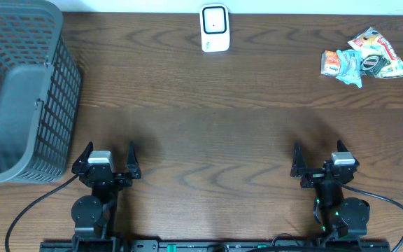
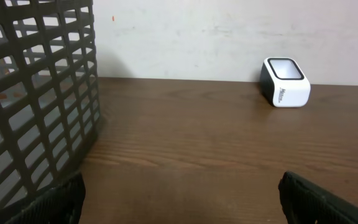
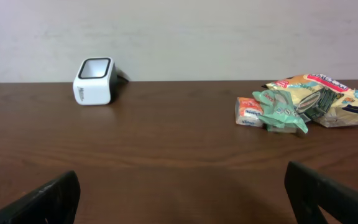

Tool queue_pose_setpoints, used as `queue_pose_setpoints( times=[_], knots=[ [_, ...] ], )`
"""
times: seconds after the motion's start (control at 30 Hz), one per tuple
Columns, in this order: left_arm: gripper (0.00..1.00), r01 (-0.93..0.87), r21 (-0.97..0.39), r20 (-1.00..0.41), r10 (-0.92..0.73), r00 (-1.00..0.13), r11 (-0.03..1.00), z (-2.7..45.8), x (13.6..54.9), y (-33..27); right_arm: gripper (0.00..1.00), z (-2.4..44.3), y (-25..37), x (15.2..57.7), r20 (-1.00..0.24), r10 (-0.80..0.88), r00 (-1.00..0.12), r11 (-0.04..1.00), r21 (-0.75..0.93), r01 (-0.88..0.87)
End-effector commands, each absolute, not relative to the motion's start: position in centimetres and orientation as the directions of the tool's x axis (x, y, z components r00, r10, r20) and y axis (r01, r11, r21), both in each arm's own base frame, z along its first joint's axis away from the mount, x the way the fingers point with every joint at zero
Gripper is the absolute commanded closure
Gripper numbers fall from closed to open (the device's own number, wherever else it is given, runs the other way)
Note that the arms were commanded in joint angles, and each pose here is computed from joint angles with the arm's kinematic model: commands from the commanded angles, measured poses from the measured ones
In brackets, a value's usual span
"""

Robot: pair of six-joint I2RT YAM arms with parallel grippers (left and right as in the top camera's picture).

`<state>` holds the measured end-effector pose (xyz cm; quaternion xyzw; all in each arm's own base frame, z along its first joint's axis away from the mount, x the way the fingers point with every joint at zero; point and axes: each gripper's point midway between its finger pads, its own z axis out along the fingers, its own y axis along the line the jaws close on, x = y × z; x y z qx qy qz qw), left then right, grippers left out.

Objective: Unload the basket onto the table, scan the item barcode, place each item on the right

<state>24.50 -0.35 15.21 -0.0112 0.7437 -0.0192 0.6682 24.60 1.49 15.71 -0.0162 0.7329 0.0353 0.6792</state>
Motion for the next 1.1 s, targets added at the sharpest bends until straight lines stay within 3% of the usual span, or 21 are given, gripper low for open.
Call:
queue_pose_setpoints(
  times=[0.0, 1.07],
  knots=[
    [0.02, -0.006, -0.034, -0.987, -0.035, -0.156, 0.999, 13.59, 24.37, -0.13, 0.01, 15.67, 1.22, 24.59, -0.996, 0.034, -0.077, 0.998, 0.039, -0.057],
    [0.02, -0.004, -0.031, -0.987, -0.031, -0.155, 1.000, 13.65, 24.39, -0.15, 0.01, 15.67, 1.22, 24.59, -0.996, 0.034, -0.077, 0.998, 0.039, -0.057]
  ],
)
